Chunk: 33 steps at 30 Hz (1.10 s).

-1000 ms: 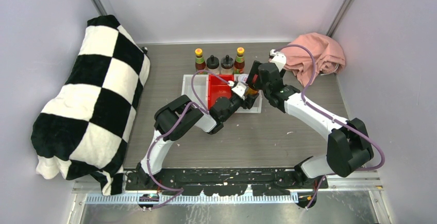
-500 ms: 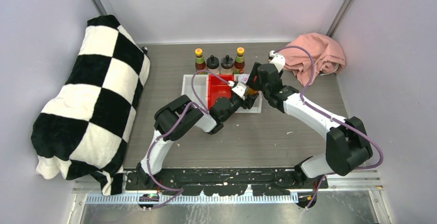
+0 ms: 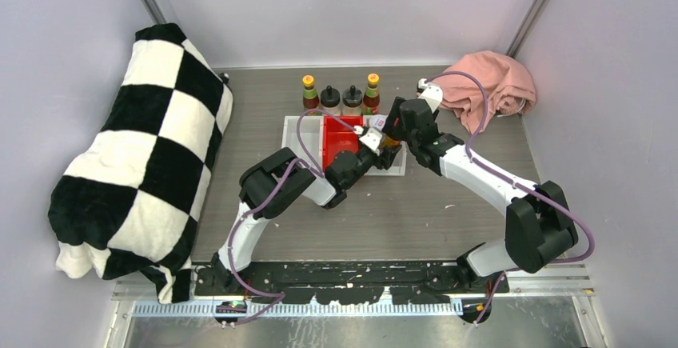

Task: Organize the condiment bottles
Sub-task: Place the bottle in the storage box.

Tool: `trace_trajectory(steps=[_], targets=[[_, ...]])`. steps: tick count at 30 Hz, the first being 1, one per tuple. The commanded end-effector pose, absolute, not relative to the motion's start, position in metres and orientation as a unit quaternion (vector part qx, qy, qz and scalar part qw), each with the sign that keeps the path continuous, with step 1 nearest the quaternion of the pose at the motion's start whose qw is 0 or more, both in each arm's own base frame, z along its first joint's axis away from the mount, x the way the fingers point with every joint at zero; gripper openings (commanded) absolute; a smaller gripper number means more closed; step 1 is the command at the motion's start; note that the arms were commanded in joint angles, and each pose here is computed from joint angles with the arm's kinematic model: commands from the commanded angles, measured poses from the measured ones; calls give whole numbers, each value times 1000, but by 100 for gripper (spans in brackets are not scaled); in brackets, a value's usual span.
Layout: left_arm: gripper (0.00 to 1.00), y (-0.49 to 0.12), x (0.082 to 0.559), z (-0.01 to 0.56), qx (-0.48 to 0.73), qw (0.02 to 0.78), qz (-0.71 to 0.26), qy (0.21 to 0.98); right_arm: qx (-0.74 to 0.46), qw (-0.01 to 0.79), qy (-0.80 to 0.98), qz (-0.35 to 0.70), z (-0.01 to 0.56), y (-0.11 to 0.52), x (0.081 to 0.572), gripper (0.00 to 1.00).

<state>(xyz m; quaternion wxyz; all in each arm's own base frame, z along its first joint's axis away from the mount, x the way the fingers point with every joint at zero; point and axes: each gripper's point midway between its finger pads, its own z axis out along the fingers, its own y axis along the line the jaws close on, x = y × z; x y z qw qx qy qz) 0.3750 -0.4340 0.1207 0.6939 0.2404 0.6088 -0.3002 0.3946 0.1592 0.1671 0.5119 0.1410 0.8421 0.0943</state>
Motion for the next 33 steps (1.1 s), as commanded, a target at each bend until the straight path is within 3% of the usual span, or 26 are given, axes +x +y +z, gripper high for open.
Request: trace_trajectory(steps=[1,10,14,19,25,33], targets=[[0,-429,375,164,203,733,-316,567,150,531,826,117,182,166,402,1],[2,-424,377,164,188,734,-313,573,137,541,822,114,191,166,404,1],[9,-423,377,165,185,734,-312,574,130,544,821,116,194,167,405,1],[27,-421,377,164,181,734,-309,577,121,545,821,118,197,169,405,1],[40,-420,376,166,182,736,-306,576,116,557,813,128,205,173,408,1],[47,-423,372,168,193,728,-306,583,110,559,811,133,208,175,409,1]])
